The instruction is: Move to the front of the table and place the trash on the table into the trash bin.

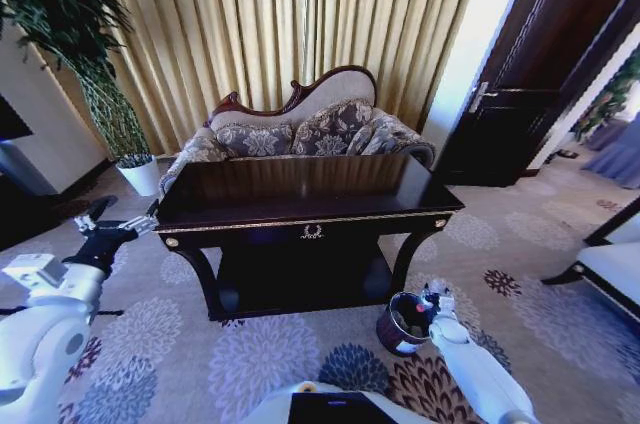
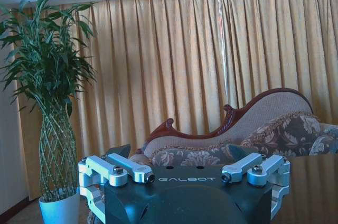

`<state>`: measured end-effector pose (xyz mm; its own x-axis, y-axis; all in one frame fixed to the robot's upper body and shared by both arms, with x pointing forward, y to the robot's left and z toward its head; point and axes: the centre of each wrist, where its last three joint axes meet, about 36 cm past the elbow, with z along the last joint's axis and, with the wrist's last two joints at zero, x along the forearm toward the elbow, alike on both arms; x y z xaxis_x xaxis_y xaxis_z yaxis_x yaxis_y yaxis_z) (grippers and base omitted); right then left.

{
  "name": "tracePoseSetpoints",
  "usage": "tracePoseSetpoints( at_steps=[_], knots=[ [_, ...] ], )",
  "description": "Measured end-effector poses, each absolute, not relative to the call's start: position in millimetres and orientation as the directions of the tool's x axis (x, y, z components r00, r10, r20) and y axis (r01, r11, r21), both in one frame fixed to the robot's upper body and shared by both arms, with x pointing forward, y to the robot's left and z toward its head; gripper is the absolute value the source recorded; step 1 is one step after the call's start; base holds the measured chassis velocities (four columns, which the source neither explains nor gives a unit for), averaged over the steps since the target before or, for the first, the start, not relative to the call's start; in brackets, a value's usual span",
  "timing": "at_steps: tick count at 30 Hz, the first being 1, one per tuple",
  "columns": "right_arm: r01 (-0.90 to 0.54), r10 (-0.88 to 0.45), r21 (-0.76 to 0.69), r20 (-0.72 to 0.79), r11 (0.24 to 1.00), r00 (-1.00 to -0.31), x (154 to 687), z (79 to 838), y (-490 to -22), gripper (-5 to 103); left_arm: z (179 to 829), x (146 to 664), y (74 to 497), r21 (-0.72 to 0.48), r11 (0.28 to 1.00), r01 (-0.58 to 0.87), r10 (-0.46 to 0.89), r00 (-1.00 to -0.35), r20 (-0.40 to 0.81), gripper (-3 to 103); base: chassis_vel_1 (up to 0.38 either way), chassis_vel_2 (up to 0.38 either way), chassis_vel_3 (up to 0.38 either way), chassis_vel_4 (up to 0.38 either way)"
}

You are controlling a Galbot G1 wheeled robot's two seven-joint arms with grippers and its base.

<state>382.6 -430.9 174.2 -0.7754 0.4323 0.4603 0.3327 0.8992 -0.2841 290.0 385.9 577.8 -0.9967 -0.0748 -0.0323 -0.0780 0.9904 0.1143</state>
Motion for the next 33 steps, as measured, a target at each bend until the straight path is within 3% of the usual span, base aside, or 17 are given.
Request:
tracePoseSetpoints(
  at_steps=[5,14,18,20,27,33],
  knots=[
    [0.329,0.43,-0.286,0.453,0.9,-0.781,383,179,-433,96,577,291,387,0.111,0.991,-0.08,-0.077,-0.996,-0.034,100,0.0,0.0,0.0,0.0],
    [0.316,0.385,-0.225,0.446,0.922,-0.808,385,199,-415,100,577,289,388,0.108,0.99,-0.086,-0.082,-0.996,-0.036,100,0.0,0.0,0.0,0.0],
    [0.236,0.25,-0.085,0.387,0.968,-0.887,391,259,-390,100,579,288,389,0.11,0.99,-0.091,-0.087,-0.995,-0.043,100,0.0,0.0,0.0,0.0],
    [0.112,0.11,-0.007,0.274,0.994,-0.956,395,321,-368,100,580,287,390,0.106,0.99,-0.093,-0.089,-0.995,-0.046,100,0.0,0.0,0.0,0.0],
    [-0.135,-0.146,0.121,0.09,0.983,-0.985,368,455,-312,100,583,284,388,0.09,0.992,-0.09,-0.086,-0.995,-0.055,100,0.0,0.0,0.0,0.0],
    [-0.221,-0.225,0.154,0.007,0.963,-0.974,336,522,-273,100,586,281,382,0.087,0.993,-0.082,-0.077,-0.995,-0.064,100,0.0,0.0,0.0,0.0]
  ],
)
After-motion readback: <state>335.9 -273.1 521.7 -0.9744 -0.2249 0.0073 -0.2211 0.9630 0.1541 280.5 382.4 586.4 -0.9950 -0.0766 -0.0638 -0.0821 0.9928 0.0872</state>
